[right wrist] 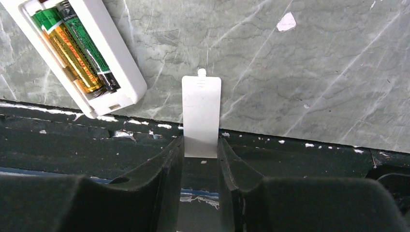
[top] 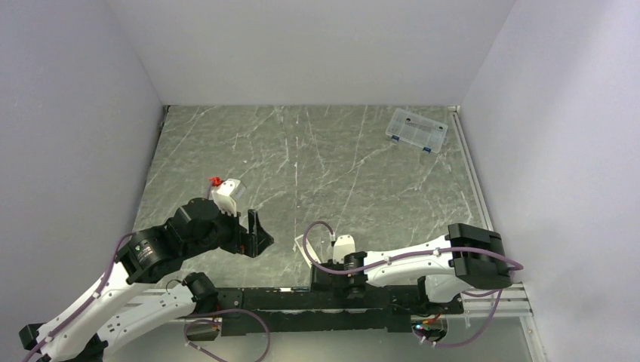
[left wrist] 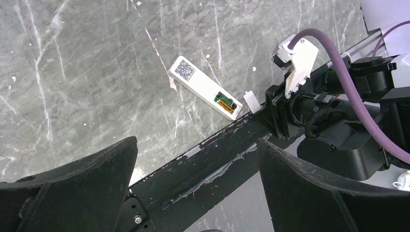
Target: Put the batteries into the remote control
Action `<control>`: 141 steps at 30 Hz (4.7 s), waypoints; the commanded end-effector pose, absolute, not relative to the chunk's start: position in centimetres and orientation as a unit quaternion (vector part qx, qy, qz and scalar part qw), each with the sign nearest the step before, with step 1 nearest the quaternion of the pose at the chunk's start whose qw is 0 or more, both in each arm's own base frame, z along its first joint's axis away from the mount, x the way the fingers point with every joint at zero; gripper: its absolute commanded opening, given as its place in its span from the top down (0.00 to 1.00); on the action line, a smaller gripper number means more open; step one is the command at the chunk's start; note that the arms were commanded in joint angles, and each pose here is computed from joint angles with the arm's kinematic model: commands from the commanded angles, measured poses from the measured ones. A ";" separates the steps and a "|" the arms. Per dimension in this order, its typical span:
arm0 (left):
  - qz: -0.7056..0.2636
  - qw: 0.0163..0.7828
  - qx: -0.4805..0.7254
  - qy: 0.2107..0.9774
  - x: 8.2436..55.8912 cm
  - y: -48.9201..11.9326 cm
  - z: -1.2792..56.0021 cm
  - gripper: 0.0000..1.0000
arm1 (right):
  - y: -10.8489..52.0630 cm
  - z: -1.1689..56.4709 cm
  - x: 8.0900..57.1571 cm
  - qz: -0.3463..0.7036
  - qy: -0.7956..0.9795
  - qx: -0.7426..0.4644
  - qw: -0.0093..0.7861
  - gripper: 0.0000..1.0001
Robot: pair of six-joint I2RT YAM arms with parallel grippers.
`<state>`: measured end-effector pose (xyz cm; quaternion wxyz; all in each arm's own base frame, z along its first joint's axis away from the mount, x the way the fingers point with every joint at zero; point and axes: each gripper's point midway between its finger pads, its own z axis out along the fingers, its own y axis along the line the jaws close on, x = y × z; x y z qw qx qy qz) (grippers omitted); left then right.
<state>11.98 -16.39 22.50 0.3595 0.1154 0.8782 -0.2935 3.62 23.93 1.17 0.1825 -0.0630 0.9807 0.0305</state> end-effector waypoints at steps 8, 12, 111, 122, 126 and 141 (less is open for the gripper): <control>-0.307 0.367 0.127 0.869 12.2 -17.2 23.0 0.01 | 24.2 2.3 4.3 0.030 0.975 -0.071 0.210 0.96; -0.304 0.360 0.129 0.872 12.3 -17.4 22.7 0.01 | 24.8 3.2 4.6 0.048 0.970 -0.091 0.221 0.99; -0.265 0.171 0.098 0.944 19.5 -26.4 9.2 0.37 | 26.9 9.1 6.2 0.135 0.868 -0.412 0.243 0.96; -0.229 0.249 0.072 0.938 19.1 -22.2 15.7 0.25 | 27.9 9.1 8.2 0.146 0.857 -0.437 0.230 0.97; -0.225 0.276 0.067 0.932 18.5 -20.6 18.3 0.23 | 28.1 8.5 8.4 0.143 0.858 -0.440 0.223 0.97; -0.226 0.404 0.057 0.884 16.6 -15.0 24.6 0.14 | 28.3 6.5 9.2 0.125 0.861 -0.451 0.200 0.98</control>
